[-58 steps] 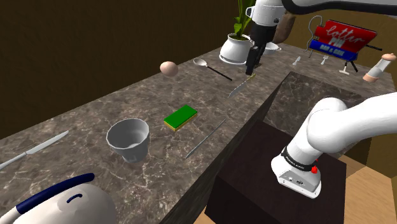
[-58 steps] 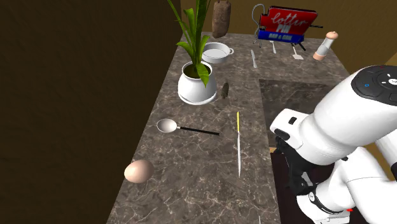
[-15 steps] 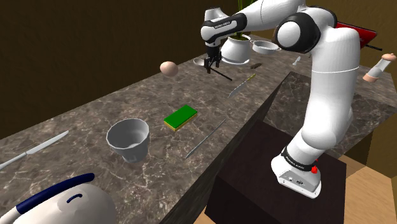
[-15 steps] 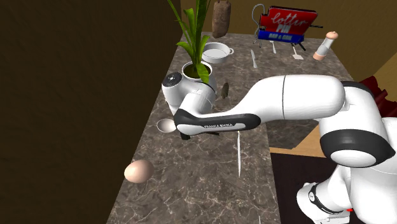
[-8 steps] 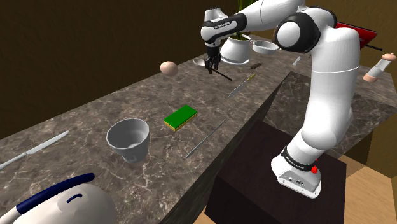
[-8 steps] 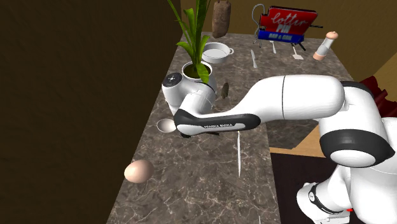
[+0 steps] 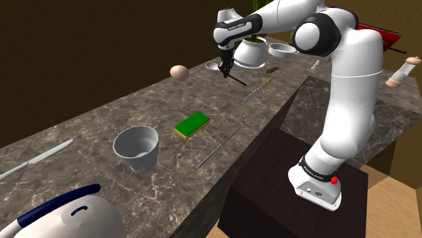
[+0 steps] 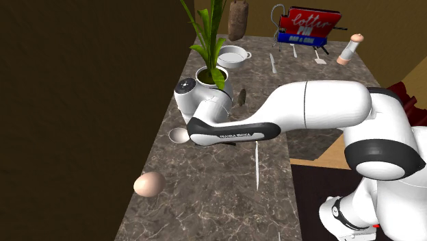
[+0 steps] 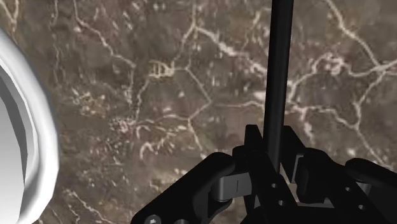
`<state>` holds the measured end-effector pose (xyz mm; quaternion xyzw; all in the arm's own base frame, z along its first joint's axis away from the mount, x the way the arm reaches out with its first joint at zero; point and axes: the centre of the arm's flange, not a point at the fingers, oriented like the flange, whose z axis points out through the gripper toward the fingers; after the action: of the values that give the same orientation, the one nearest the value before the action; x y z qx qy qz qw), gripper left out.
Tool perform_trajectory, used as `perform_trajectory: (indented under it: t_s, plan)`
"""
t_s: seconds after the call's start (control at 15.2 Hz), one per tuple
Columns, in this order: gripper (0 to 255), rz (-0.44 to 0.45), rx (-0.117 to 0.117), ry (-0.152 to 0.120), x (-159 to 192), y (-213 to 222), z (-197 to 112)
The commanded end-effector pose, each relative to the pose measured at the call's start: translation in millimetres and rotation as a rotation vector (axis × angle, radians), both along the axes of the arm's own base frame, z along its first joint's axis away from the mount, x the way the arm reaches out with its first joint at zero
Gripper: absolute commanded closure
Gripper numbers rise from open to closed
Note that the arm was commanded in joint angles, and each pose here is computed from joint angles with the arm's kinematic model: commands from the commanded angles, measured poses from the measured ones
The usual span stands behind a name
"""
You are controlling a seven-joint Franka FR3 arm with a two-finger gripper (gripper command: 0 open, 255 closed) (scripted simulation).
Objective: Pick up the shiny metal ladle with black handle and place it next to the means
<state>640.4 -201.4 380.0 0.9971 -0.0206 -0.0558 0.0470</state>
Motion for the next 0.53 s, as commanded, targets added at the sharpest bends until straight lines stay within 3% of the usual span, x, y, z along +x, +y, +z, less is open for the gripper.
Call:
perform_trajectory:
  t_s: [0.0, 0.46]
  plan:
    - [255, 0.000, 0.000, 0.001, 0.3, -1.2, -1.2]
    - [255, 0.000, 0.000, 0.001, 0.3, -1.2, 35.8]
